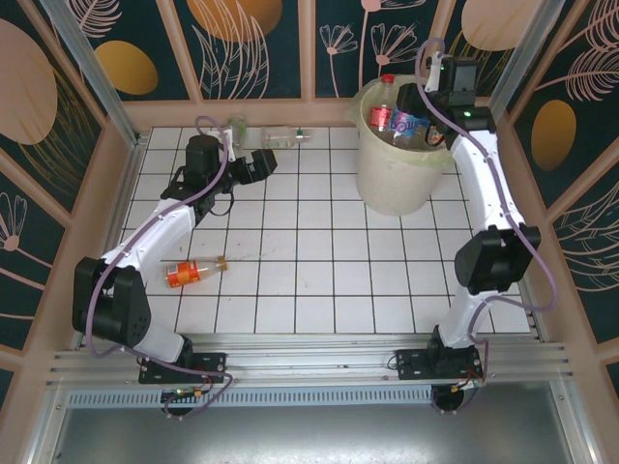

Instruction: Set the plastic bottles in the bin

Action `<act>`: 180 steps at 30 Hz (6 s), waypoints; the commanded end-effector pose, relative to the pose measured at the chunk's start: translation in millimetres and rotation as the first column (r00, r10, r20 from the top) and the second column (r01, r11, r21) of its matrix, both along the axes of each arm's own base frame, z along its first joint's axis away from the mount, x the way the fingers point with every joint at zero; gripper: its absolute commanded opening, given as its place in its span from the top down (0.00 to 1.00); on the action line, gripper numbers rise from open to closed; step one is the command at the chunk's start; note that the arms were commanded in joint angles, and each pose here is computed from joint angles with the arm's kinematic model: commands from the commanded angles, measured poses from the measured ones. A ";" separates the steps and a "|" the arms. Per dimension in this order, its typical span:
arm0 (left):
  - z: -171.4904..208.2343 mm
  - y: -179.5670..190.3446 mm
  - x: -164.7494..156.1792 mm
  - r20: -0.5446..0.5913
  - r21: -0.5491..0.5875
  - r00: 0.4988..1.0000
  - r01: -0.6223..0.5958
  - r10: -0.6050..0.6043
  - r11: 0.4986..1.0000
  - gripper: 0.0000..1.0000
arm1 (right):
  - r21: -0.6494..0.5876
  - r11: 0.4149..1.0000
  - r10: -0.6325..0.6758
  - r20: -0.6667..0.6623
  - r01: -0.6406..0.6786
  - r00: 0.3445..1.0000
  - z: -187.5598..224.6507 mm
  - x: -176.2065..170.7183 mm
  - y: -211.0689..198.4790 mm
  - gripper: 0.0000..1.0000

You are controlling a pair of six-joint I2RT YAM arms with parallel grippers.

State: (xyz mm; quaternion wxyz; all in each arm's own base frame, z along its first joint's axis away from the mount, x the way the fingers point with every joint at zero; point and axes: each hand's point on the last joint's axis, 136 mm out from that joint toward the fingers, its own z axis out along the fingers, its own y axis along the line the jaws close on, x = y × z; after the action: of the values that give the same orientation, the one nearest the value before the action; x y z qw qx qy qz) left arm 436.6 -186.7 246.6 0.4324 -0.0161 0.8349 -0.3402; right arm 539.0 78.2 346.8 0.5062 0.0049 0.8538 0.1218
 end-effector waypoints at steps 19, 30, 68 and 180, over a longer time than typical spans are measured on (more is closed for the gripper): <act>-14.9 67.1 43.1 -0.055 0.187 0.966 -0.238 0.252 0.953 0.01 | 0.041 0.999 0.016 -0.142 -0.010 0.990 -100.1 -21.9 3.3 0.54; -53.7 112.3 103.8 -0.068 0.314 0.930 -0.324 0.362 0.893 0.01 | 0.067 0.996 0.054 -0.043 -0.051 0.998 -46.7 -23.3 7.2 0.48; -191.6 147.1 211.8 -0.201 0.459 0.828 -0.392 0.524 0.797 0.04 | 0.187 0.956 0.197 0.173 -0.228 0.965 21.3 -161.3 36.5 0.20; -24.0 -83.2 -62.7 -0.019 -0.145 0.990 0.138 -0.142 0.980 0.19 | 0.678 0.555 0.640 0.021 -0.481 0.768 -79.4 -108.0 286.7 0.54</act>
State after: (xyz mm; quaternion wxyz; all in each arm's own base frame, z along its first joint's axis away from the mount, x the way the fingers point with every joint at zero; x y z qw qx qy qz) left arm 371.2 -266.4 197.4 0.3685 -0.0060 0.8293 -0.4200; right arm 434.2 367.5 228.1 0.2603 -0.0490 0.7773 0.5707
